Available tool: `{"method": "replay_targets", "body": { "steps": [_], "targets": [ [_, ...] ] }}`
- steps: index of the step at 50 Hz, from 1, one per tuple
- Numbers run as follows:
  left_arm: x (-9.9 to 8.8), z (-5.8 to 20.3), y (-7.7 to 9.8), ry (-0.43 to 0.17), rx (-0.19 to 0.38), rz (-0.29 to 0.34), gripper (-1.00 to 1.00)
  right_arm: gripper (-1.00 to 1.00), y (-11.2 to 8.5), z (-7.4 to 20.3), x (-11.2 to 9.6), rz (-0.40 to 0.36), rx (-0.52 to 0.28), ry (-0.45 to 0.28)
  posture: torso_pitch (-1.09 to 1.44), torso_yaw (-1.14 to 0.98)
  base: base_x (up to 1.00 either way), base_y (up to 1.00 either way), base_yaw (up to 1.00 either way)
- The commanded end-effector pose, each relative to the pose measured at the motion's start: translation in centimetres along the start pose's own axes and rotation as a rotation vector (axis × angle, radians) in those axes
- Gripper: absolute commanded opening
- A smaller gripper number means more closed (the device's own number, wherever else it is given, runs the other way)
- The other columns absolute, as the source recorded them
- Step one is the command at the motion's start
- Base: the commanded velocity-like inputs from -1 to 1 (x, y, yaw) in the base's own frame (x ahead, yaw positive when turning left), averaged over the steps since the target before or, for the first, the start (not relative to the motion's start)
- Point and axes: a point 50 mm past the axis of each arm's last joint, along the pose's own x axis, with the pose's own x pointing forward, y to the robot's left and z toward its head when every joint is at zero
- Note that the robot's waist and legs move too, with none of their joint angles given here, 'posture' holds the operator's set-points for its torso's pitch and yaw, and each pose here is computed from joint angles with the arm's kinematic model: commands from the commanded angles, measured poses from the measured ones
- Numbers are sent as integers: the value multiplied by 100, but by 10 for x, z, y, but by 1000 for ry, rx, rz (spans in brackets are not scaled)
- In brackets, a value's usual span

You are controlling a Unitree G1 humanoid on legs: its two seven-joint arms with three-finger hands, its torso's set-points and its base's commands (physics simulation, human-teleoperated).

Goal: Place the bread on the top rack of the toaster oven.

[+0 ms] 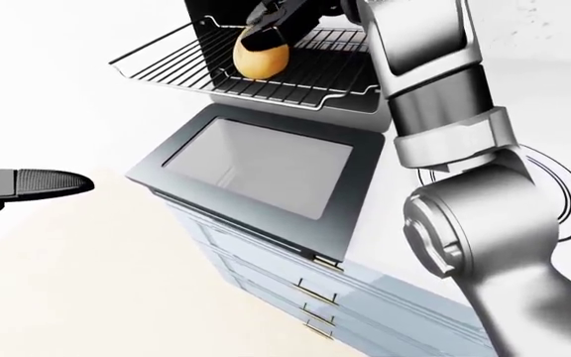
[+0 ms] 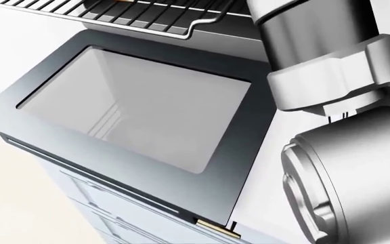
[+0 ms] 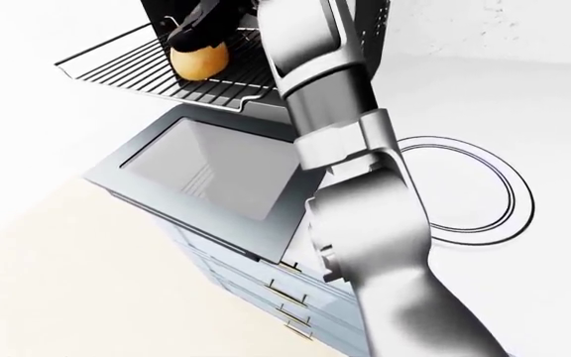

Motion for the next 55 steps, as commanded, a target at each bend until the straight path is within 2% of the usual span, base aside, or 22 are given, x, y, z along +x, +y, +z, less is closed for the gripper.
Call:
{"method": "replay_targets", "body": {
  "steps": [1,8,14,25,30,39,55],
  "targets": [
    [0,6,6,-40,18,39,100,21,-7,25,-8,-35,-36,-86,0,50,0,0,0],
    [0,5,6,-38,17,44,100,42,-6,27,-8,-32,-38,-88,0,50,0,0,0],
    [0,5,6,-36,20,45,100,44,-8,33,-11,-34,-41,-98,0,50,0,0,0],
    [2,5,5,-36,21,44,100,51,-7,62,-30,-34,-59,-155,0,50,0,0,0],
    [2,6,5,-36,24,43,100,61,-11,71,-43,-63,-61,-173,0,50,0,0,0],
    [4,5,3,-34,25,41,100,100,-20,75,-70,-140,-59,-183,0,50,0,0,0],
    [4,5,4,-31,27,42,100,100,-39,80,-121,-285,-67,-188,0,50,0,0,0]
  ]
}}
